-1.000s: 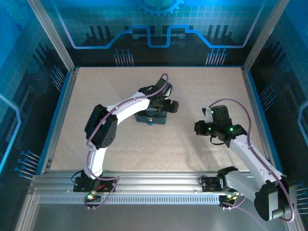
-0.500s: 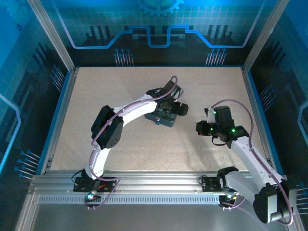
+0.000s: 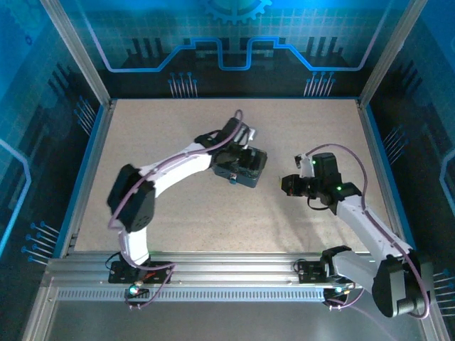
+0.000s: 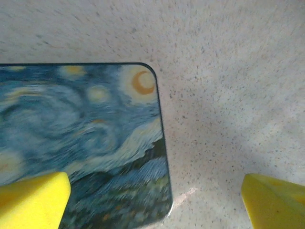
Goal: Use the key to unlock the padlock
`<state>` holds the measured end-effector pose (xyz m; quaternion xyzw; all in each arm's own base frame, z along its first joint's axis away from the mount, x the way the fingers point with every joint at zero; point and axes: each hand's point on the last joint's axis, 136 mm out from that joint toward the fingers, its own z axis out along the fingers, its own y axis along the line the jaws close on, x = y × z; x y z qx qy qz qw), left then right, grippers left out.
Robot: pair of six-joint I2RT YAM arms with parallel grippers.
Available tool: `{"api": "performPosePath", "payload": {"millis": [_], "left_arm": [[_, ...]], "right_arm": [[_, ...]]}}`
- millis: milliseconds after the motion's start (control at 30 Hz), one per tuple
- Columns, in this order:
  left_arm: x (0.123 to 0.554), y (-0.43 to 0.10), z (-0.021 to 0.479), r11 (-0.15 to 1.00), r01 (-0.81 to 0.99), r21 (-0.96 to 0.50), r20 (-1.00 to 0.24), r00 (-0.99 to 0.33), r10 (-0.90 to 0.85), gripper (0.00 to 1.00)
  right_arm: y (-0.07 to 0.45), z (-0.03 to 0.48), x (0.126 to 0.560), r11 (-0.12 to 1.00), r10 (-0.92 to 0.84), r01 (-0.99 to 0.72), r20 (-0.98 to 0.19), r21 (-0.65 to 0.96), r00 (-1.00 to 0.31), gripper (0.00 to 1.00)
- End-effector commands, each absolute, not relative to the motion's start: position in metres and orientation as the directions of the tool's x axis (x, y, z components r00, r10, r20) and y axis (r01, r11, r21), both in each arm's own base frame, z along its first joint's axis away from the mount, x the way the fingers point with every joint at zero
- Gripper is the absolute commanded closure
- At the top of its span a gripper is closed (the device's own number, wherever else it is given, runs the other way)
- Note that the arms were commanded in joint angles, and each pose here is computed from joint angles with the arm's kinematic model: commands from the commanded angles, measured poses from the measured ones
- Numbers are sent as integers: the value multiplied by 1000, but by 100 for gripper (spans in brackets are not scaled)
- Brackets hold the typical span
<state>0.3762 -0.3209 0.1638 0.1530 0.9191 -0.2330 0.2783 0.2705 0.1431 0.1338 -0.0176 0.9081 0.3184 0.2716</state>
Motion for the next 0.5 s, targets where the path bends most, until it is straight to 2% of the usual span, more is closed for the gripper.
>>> {"api": "performPosePath", "payload": {"millis": [0, 267, 467], "left_arm": [[369, -294, 191, 835, 380, -399, -632, -773, 49, 6], [318, -256, 155, 796, 343, -499, -600, -800, -31, 6], [312, -250, 126, 782, 340, -523, -599, -799, -52, 8]], "right_arm": [[163, 141, 280, 743, 119, -282, -535, 607, -837, 100], [214, 139, 301, 661, 19, -401, -549, 634, -836, 100], [236, 131, 323, 642, 3, -404, -528, 652, -849, 100]]}}
